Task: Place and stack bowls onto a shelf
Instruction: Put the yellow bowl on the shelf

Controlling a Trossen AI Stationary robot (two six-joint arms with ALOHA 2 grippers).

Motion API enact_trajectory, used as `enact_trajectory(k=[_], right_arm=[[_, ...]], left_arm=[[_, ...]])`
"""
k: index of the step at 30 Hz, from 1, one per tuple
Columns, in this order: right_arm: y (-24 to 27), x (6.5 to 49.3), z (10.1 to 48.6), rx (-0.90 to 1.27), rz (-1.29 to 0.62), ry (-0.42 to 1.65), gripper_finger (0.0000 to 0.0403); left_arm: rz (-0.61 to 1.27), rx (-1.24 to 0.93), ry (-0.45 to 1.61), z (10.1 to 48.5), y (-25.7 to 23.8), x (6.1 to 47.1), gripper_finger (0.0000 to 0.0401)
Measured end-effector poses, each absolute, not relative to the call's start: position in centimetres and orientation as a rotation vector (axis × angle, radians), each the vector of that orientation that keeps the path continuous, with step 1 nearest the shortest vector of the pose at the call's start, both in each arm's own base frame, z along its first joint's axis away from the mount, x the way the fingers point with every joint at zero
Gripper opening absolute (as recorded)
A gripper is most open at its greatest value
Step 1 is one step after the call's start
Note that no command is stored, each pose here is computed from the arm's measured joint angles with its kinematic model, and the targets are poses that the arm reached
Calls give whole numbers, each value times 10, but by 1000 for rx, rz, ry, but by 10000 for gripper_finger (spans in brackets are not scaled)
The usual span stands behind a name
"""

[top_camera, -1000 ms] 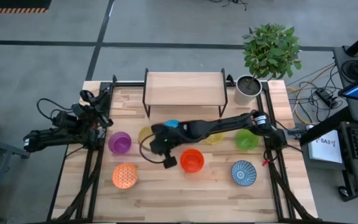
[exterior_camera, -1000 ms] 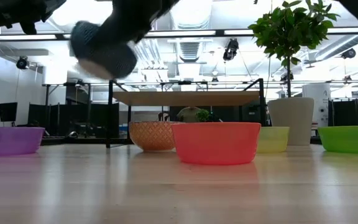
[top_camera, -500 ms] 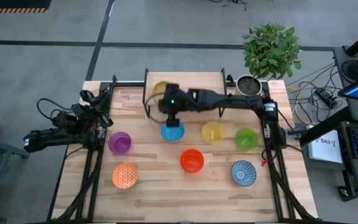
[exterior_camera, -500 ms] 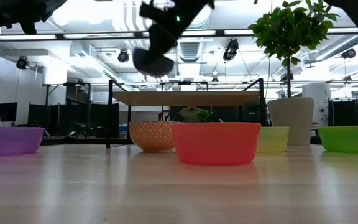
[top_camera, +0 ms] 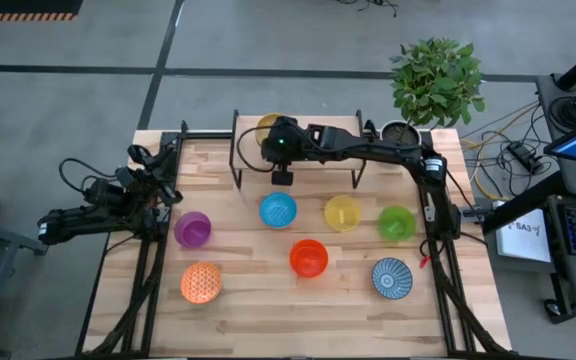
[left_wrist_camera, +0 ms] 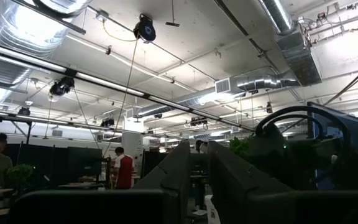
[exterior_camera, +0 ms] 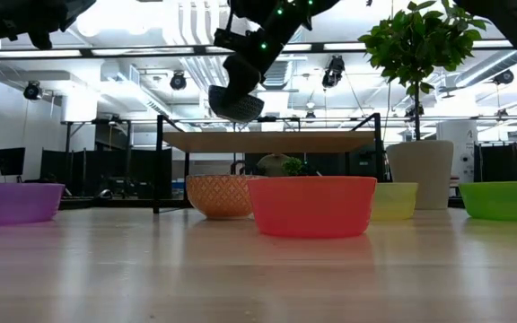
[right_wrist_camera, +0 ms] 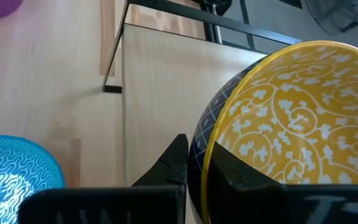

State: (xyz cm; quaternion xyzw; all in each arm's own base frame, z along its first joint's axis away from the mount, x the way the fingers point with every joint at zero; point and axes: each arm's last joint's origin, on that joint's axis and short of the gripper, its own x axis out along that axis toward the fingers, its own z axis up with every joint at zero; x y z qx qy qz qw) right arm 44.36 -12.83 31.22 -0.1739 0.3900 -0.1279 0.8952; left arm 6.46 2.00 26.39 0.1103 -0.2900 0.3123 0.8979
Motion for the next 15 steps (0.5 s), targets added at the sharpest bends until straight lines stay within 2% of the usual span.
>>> enact_trajectory(k=[11, 15], right_arm=[[-131, 444, 299, -349, -252, 817, 16], [-132, 444, 299, -351, -255, 809, 33]], left_arm=[[647, 228, -601, 264, 20, 65, 39], [647, 228, -600, 264, 20, 65, 39]])
